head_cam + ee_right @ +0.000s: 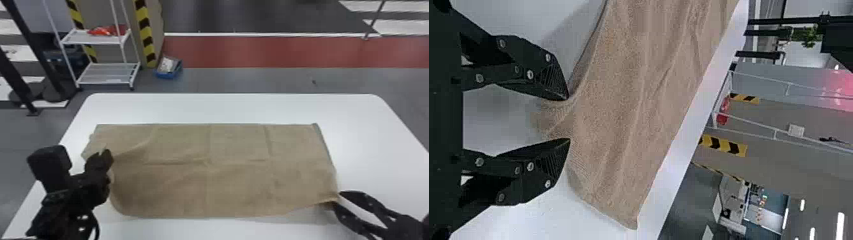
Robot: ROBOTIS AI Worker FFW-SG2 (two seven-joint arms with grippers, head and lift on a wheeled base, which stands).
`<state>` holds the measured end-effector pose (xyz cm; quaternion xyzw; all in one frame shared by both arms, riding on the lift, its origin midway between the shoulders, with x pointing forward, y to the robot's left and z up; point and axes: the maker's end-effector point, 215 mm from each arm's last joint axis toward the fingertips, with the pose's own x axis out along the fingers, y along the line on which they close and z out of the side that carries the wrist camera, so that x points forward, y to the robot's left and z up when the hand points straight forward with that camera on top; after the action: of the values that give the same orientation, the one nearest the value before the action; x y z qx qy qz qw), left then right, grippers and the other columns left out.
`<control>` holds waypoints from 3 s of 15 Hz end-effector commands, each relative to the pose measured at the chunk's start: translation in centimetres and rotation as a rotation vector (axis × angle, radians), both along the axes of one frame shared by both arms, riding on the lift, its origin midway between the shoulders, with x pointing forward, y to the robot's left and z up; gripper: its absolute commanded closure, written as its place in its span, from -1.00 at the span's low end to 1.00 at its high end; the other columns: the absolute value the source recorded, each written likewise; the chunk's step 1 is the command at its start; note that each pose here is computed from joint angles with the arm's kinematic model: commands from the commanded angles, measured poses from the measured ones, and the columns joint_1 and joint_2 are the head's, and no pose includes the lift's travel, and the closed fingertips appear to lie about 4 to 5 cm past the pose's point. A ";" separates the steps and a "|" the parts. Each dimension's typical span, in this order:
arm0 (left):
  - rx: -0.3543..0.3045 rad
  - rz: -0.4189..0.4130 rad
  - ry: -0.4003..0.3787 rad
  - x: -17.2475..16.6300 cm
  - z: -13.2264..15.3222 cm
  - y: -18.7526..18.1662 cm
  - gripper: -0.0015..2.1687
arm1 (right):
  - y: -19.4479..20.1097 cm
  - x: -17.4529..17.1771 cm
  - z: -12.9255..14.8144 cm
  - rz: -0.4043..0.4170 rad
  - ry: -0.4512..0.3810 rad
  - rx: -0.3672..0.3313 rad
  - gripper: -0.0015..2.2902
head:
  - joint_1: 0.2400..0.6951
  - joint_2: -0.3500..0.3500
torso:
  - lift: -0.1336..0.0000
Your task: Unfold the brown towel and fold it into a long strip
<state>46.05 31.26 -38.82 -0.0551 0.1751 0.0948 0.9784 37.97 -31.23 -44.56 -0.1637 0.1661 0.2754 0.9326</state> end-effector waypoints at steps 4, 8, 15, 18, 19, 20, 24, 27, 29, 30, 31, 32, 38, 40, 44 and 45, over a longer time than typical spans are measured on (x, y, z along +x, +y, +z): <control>0.005 -0.010 -0.011 0.3 1.1 -0.4 0.35 | -1.5 3.6 9.7 -0.022 -0.083 0.057 0.44 | 1.00 0.00 | -0.70; 0.006 -0.018 -0.015 -0.2 1.7 -0.9 0.35 | -1.9 6.0 8.9 0.011 0.060 0.097 0.43 | 1.00 -0.09 | -0.70; 0.012 -0.024 -0.019 0.0 2.0 -1.1 0.35 | -3.2 2.9 3.2 0.105 0.178 0.011 -0.22 | 1.00 -0.08 | -0.70; 0.012 -0.025 -0.014 -0.2 1.7 -1.2 0.35 | -5.1 1.7 2.4 0.113 0.218 0.035 -0.98 | 1.00 -0.15 | -0.70; 0.010 -0.026 -0.014 -0.2 1.7 -1.2 0.35 | -5.8 1.3 2.1 0.117 0.202 0.041 -0.99 | 1.00 -0.17 | -0.70; 0.010 -0.027 -0.012 -0.3 1.6 -1.3 0.35 | -6.4 0.9 2.0 0.120 0.187 0.051 -0.98 | 1.00 -0.20 | -0.70; 0.009 -0.030 -0.004 -0.5 1.2 -1.3 0.35 | -8.1 -2.0 0.4 0.125 0.150 0.060 -0.75 | 1.00 -0.32 | -0.70; 0.009 -0.026 -0.009 -0.4 1.0 -1.1 0.35 | -9.5 -3.4 -0.4 0.111 0.129 0.087 -0.75 | 1.00 -0.39 | -0.70; 0.001 -0.031 -0.019 -0.3 0.6 -1.2 0.35 | -9.8 -3.0 -0.6 0.091 0.089 0.110 -0.72 | 1.00 -0.41 | -0.70; -0.002 -0.035 -0.013 -0.3 0.3 -1.3 0.35 | -9.7 -2.5 -1.0 0.081 0.072 0.117 -0.64 | 1.00 -0.43 | -0.70; -0.005 -0.040 -0.009 -0.3 0.0 -1.5 0.35 | -9.3 -1.8 -1.1 0.079 0.053 0.119 -0.64 | 1.00 -0.44 | -0.70; -0.005 -0.040 -0.010 -0.2 0.1 -1.5 0.35 | -8.8 -1.0 -1.1 0.082 0.033 0.115 -0.64 | 1.00 -0.44 | -0.70; 0.001 -0.035 -0.014 -0.3 0.4 -1.1 0.35 | -7.0 0.9 -2.5 0.117 0.064 0.081 -0.54 | 1.00 -0.34 | -0.70; 0.003 -0.033 -0.014 -0.4 0.4 -0.9 0.35 | -7.8 0.7 -2.4 0.106 0.065 0.074 -0.54 | 1.00 -0.32 | -0.70; 0.002 -0.034 -0.017 -0.3 0.5 -1.0 0.35 | -9.4 -0.1 -2.0 0.087 0.064 0.059 -0.53 | 1.00 -0.35 | -0.70; 0.003 -0.033 -0.017 -0.3 0.5 -0.9 0.35 | -9.6 -0.2 -2.1 0.087 0.070 0.056 -0.53 | 1.00 -0.37 | -0.70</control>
<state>45.72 30.31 -38.28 -0.0517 0.1676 0.0784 0.9814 37.92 -40.45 -46.53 -0.1337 0.1798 0.3268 0.9181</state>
